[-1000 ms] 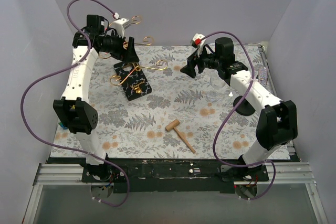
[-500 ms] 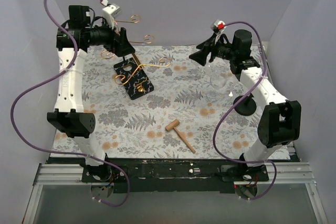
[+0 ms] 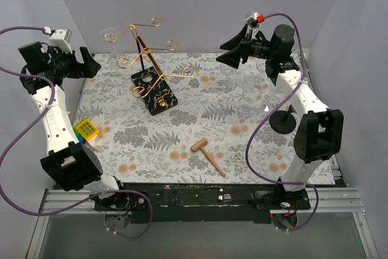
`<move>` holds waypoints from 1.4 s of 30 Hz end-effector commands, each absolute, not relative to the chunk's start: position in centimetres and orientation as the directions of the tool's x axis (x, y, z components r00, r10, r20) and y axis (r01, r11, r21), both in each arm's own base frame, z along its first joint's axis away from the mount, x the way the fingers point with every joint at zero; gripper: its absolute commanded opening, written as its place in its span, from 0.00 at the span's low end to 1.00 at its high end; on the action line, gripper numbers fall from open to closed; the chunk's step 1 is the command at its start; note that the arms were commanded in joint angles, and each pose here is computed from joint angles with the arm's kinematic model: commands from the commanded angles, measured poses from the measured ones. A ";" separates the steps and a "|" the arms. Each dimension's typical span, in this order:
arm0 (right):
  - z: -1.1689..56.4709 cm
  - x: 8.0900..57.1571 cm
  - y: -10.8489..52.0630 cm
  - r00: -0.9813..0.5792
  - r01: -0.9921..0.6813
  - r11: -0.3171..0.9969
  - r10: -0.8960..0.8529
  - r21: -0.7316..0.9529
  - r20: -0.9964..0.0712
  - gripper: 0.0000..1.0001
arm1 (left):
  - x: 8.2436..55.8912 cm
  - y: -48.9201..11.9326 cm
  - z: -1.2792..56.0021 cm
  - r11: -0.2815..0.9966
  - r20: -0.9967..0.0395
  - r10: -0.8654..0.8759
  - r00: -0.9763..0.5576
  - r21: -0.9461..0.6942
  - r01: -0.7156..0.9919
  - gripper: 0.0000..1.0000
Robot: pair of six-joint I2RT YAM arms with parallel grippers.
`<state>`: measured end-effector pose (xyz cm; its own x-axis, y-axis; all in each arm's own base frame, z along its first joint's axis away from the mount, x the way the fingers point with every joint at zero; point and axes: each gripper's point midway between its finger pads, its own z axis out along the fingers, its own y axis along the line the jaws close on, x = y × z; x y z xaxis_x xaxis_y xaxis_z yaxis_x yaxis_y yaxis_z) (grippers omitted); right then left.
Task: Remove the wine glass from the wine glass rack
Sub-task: Adjust the wine rack at the center of the board, then pick up the wine glass from the wine rack.
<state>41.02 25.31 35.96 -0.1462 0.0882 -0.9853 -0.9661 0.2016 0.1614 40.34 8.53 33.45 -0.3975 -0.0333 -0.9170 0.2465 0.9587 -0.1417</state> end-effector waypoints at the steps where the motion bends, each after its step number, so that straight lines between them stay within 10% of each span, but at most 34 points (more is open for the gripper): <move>1: 38.2 40.9 25.0 -0.096 -0.967 0.228 0.106 0.118 -0.990 0.81 | 41.2 7.9 37.6 0.955 -0.976 0.050 -0.212 -0.015 0.295 0.92; 18: 40.2 39.4 24.4 -0.005 -0.971 0.238 0.090 0.027 -0.996 0.89 | 42.6 7.7 32.8 0.937 -0.976 0.033 -0.215 -0.045 0.348 0.92; 31: 47.1 35.1 25.2 0.547 -0.771 0.382 -0.012 -0.509 -0.837 0.95 | 42.9 7.2 30.3 0.919 -0.980 0.057 -0.189 -0.023 0.394 0.92; 35: 47.7 34.8 25.9 0.561 -0.774 0.355 0.002 -0.524 -0.828 0.72 | 43.2 6.9 30.1 0.913 -0.982 0.042 -0.186 -0.038 0.406 0.91; 37: 47.6 34.9 26.2 0.547 -0.790 0.332 0.005 -0.515 -0.837 0.11 | 43.3 6.7 30.1 0.911 -0.982 0.038 -0.184 -0.041 0.409 0.91; 38: 47.9 35.3 26.1 0.536 -0.789 0.357 0.004 -0.500 -0.844 0.02 | 43.4 6.6 30.0 0.910 -0.982 0.038 -0.184 -0.041 0.412 0.91; 39: 47.9 35.6 26.1 0.525 -0.790 0.376 0.009 -0.483 -0.851 0.02 | 43.4 6.6 30.0 0.909 -0.982 0.038 -0.182 -0.042 0.415 0.91; 42: 47.7 36.0 25.9 0.535 -0.771 0.408 -0.002 -0.489 -0.845 0.84 | 43.4 6.4 29.7 0.904 -0.982 0.040 -0.183 -0.042 0.425 0.91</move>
<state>35.94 26.28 45.51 0.4757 -0.0038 -0.8796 -0.8236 0.3493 -0.4469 43.42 7.16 28.96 -0.2212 0.0255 -0.9749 0.3899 0.9186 -0.0644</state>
